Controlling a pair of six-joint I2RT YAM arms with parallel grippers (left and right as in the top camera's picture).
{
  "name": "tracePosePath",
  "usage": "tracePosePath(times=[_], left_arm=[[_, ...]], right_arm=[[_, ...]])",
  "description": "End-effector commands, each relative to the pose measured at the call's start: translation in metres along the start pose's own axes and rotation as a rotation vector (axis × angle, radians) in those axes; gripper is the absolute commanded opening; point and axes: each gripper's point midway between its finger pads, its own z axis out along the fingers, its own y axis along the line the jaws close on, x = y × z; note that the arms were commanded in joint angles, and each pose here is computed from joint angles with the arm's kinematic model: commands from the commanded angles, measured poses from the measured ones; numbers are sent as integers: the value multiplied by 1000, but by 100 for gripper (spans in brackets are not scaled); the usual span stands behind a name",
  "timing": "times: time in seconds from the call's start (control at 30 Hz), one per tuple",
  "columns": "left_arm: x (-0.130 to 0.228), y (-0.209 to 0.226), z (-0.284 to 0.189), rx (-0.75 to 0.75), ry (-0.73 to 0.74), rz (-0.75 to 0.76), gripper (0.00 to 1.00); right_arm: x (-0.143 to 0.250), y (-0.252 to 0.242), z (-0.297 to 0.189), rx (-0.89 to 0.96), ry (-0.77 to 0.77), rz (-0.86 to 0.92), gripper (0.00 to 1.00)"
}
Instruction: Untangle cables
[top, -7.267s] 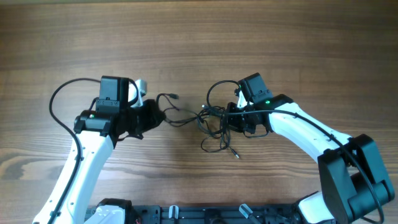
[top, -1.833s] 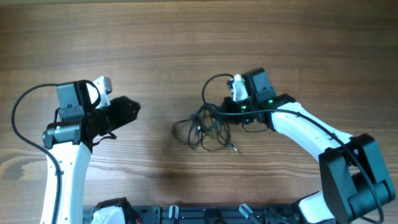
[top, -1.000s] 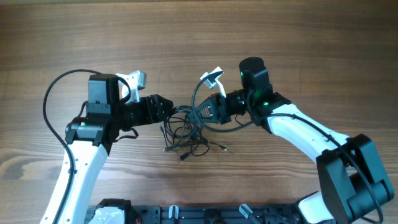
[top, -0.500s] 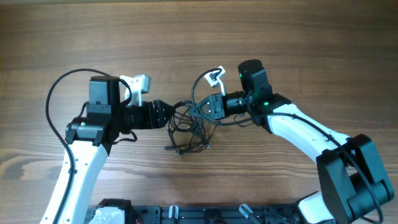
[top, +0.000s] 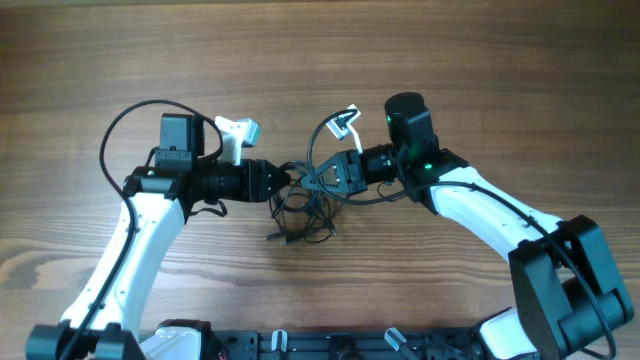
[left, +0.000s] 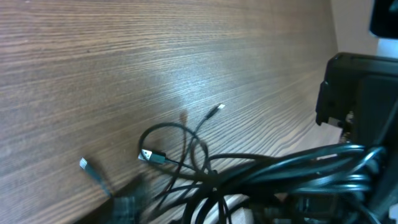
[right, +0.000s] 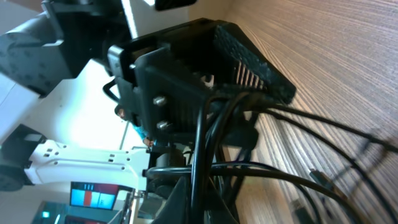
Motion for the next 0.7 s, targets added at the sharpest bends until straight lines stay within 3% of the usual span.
tracePosePath(times=[0.0, 0.03, 0.17, 0.23, 0.33, 0.4, 0.67], left_arm=[[-3, -4, 3, 31, 0, 31, 12], [-4, -3, 2, 31, -2, 31, 4], [-8, 5, -5, 13, -27, 8, 4], [-10, 11, -13, 0, -47, -14, 4], [-13, 20, -28, -23, -85, -50, 4], [-14, 24, -38, -36, -109, -70, 4], [-16, 20, -51, -38, -146, -73, 4]], right_arm=[[2, 13, -2, -54, 29, -12, 4], [2, 12, -2, -49, 25, -14, 5], [-2, -18, -3, 98, -36, 80, 28], [5, -55, -10, 289, -82, 204, 28], [28, -111, -36, 616, -123, 370, 17], [46, -137, -61, 825, -134, 440, 16], [75, -161, -100, 1099, -123, 519, 13]])
